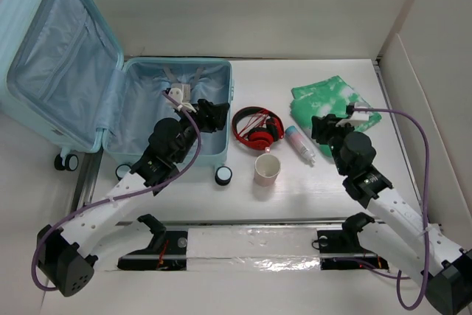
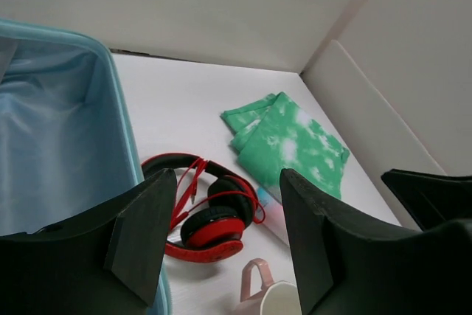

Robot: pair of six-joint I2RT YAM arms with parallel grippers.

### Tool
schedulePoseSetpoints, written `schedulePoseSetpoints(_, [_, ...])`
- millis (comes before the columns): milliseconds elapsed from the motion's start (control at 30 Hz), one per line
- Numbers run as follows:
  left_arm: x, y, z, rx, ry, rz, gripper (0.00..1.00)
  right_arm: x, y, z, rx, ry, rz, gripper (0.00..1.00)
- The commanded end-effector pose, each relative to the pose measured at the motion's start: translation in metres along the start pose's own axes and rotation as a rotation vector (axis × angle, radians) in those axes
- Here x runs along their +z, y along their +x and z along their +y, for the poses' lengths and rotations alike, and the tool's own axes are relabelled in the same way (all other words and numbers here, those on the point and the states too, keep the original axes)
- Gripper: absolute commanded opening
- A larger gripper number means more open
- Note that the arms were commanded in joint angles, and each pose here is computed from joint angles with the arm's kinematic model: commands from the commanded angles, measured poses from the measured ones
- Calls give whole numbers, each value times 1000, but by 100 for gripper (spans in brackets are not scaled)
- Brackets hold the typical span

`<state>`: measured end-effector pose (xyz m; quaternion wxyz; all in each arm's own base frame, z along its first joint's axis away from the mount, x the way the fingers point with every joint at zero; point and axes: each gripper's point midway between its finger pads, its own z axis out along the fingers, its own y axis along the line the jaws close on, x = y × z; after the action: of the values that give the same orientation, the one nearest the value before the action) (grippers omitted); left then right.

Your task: Pack the luggage

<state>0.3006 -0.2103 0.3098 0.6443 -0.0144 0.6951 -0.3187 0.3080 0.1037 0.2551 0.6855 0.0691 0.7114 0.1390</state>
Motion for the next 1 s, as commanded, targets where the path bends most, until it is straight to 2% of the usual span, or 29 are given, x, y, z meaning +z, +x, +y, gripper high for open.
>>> schedulePoseSetpoints(0, [-3,-15,-24,-9,95,-22,55,1,-18,2,32,-2,-64,48])
schedulePoseSetpoints(33, [-2,-13,-30,-8,121,1,53,1,-18,0,33,6,-65,32])
schedulePoseSetpoints(67, [-2,-11,-35,-2,149,10,43,0,-19,1,34,3,-67,24])
schedulePoseSetpoints(100, [0,-6,-38,-3,169,22,39,-1,-21,2,34,-5,-70,14])
schedulePoseSetpoints(133, [2,-1,-43,-13,185,36,33,-2,-21,4,34,-16,-67,0])
schedulePoseSetpoints(167, [5,5,-46,-20,187,59,23,-3,-21,4,35,-18,-68,0])
schedulePoseSetpoints(233, [17,10,-55,-4,176,83,11,-2,-21,0,32,4,-70,0])
schedulePoseSetpoints(267, [14,27,-72,23,192,134,4,-2,-21,-1,30,10,-67,0])
schedulePoseSetpoints(300, [14,34,-80,91,186,149,1,-1,-20,-1,27,12,-61,0])
schedulePoseSetpoints(333, [21,31,-79,138,86,121,0,-1,-17,-2,21,15,-45,0])
schedulePoseSetpoints(367, [10,51,-94,192,86,162,0,-2,-17,-1,19,14,-40,0])
schedulePoseSetpoints(467, [8,63,-80,249,12,189,1,-5,-23,-6,25,39,-57,0])
schedulePoseSetpoints(533, [4,71,-74,231,31,242,9,-6,-24,-11,23,53,-64,0])
schedulePoseSetpoints(567, [-1,81,-67,240,23,291,19,-6,-25,-8,25,42,-64,0])
schedulePoseSetpoints(600, [-4,88,-64,244,25,315,26,-7,-26,-7,28,34,-67,2])
schedulePoseSetpoints(700, [-19,118,-51,244,18,423,42,-7,-26,-7,32,31,-72,22])
schedulePoseSetpoints(733, [-22,130,-50,236,23,463,45,-6,-25,-8,34,35,-75,33])
schedulePoseSetpoints(767, [-26,140,-44,249,12,507,49,-5,-24,-7,34,31,-75,36])
schedulePoseSetpoints(867, [-29,166,-40,262,20,584,53,-1,-19,-1,23,5,-48,40])
schedulePoseSetpoints(967, [-28,186,-49,259,77,655,48,2,-16,-2,12,13,-36,41])
